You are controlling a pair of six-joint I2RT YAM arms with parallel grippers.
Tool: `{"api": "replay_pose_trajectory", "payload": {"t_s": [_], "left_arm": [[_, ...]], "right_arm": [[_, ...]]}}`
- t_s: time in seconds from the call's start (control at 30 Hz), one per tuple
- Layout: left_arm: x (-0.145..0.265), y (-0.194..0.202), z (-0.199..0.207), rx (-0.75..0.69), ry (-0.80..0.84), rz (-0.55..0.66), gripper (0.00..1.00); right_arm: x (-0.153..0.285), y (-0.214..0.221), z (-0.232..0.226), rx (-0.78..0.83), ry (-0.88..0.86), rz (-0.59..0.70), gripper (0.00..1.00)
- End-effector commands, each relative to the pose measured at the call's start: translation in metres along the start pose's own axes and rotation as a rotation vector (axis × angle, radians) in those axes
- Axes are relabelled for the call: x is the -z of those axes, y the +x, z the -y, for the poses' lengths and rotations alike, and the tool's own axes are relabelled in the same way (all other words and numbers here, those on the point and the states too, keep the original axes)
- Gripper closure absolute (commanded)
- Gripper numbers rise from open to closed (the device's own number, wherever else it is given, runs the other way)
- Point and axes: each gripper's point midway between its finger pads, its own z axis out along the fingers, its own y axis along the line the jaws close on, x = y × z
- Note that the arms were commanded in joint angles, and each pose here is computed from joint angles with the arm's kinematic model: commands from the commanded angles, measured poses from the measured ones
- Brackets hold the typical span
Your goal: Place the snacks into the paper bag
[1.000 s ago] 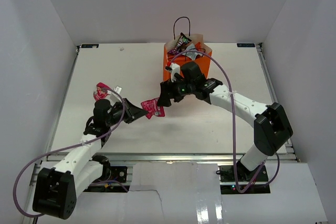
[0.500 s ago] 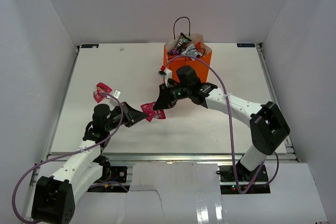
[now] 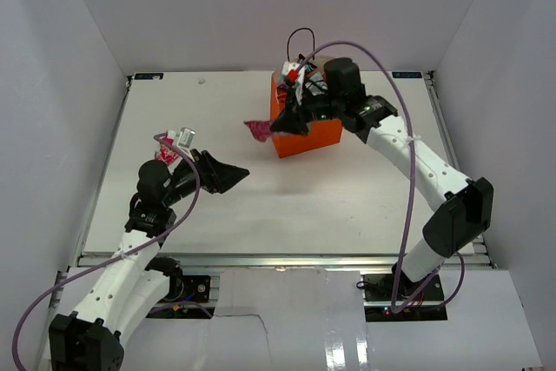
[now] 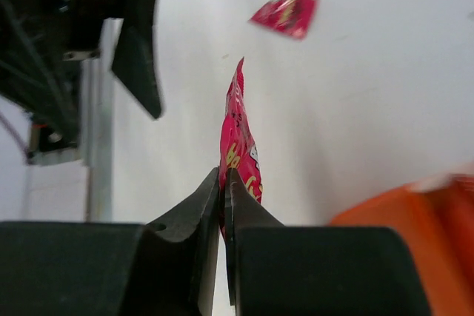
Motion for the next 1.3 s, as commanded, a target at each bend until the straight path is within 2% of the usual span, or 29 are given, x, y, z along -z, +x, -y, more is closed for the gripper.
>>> {"api": "replay_pose_trajectory", "payload": {"t_s": [0.0, 0.07, 0.1, 0.23, 0.4, 0.6, 0.77, 0.87, 0.97, 1.1, 1.23, 1.27], "left_arm": [[0.004, -0.022, 0.011, -0.158, -0.021, 0.045, 0.15], [0.006, -0.024, -0.001, -0.187, -0.1, 0.039, 0.12], [0.007, -0.027, -0.004, -0.193, -0.129, 0.033, 0.12], [0.01, -0.028, -0.025, -0.195, -0.248, 0.013, 0.1], [0.013, -0.028, -0.041, -0.172, -0.332, 0.017, 0.1], [0.023, -0.028, -0.061, -0.154, -0.464, 0.012, 0.08], [0.03, -0.035, -0.077, -0.136, -0.581, 0.033, 0.06], [0.031, -0.041, -0.084, -0.12, -0.631, 0.046, 0.05], [0.032, -0.047, -0.092, -0.106, -0.685, 0.057, 0.05], [0.037, -0.061, -0.111, -0.063, -0.8, 0.089, 0.04], [0.063, -0.087, -0.158, 0.057, -1.01, 0.175, 0.02], [0.069, -0.091, -0.169, 0.096, -1.04, 0.194, 0.02]], "right_arm": [[0.044, -0.067, 0.029, 0.234, 0.148, 0.083, 0.92], [0.055, -0.088, 0.044, 0.281, 0.233, 0.103, 0.92], [0.069, -0.113, 0.056, 0.324, 0.325, 0.136, 0.92], [0.095, -0.152, 0.094, 0.353, 0.573, 0.201, 0.92], [0.095, -0.144, 0.136, 0.339, 0.714, 0.164, 0.92], [0.096, -0.126, 0.158, 0.316, 0.731, 0.128, 0.87], [0.09, -0.105, 0.164, 0.255, 0.709, 0.105, 0.76], [0.094, -0.099, 0.17, 0.23, 0.716, 0.1, 0.66], [0.106, -0.102, 0.177, 0.222, 0.747, 0.111, 0.62], [0.135, -0.13, 0.172, 0.239, 0.763, 0.177, 0.57], [0.158, -0.147, 0.137, 0.311, 0.661, 0.201, 0.4], [0.167, -0.142, 0.134, 0.307, 0.652, 0.195, 0.39]]}}
